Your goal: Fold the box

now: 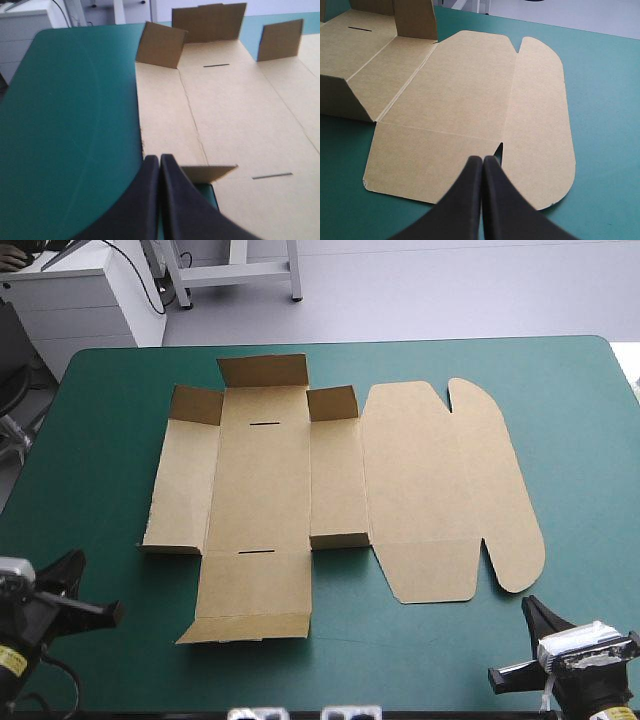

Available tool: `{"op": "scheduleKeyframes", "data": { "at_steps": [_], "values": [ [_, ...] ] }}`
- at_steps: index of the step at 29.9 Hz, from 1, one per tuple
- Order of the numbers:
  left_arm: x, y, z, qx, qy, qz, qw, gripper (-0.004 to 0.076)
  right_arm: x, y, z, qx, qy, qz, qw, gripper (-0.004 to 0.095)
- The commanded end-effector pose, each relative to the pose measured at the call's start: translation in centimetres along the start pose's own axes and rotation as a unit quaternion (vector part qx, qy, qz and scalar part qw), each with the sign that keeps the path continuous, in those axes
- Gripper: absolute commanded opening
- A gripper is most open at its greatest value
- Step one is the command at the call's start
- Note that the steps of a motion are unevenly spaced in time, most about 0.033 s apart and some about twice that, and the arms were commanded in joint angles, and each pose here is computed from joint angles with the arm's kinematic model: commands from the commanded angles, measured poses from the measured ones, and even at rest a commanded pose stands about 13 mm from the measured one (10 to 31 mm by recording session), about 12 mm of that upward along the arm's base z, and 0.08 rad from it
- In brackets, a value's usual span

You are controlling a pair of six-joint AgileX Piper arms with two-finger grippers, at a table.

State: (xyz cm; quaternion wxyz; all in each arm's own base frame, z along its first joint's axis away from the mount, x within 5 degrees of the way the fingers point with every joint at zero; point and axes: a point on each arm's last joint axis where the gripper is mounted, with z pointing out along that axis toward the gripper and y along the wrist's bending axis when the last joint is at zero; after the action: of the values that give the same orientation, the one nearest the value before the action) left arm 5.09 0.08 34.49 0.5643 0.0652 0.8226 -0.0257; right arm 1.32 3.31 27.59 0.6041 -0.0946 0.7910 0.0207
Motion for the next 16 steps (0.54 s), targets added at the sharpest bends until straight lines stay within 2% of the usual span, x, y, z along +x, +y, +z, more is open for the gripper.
{"op": "scheduleKeyframes", "data": {
  "at_steps": [1, 8, 16],
  "values": [
    [-4.4, -0.1, 2.0, -0.024, -0.025, 0.022, 0.999, -0.0008, -1.2, 0.0, -0.8, 0.016, -0.054, -0.003, 0.998, -0.002],
    [-8.4, -1.4, 8.7, -0.033, 0.054, 0.055, 0.996, -0.0008, -1.2, 0.0, -0.8, 0.016, -0.054, -0.003, 0.998, -0.002],
    [-9.7, -2.9, 16.1, -0.031, 0.153, 0.121, 0.98, 0.0018, -1.2, 0.0, -0.8, 0.016, -0.054, -0.003, 0.998, -0.002]
  ]
}}
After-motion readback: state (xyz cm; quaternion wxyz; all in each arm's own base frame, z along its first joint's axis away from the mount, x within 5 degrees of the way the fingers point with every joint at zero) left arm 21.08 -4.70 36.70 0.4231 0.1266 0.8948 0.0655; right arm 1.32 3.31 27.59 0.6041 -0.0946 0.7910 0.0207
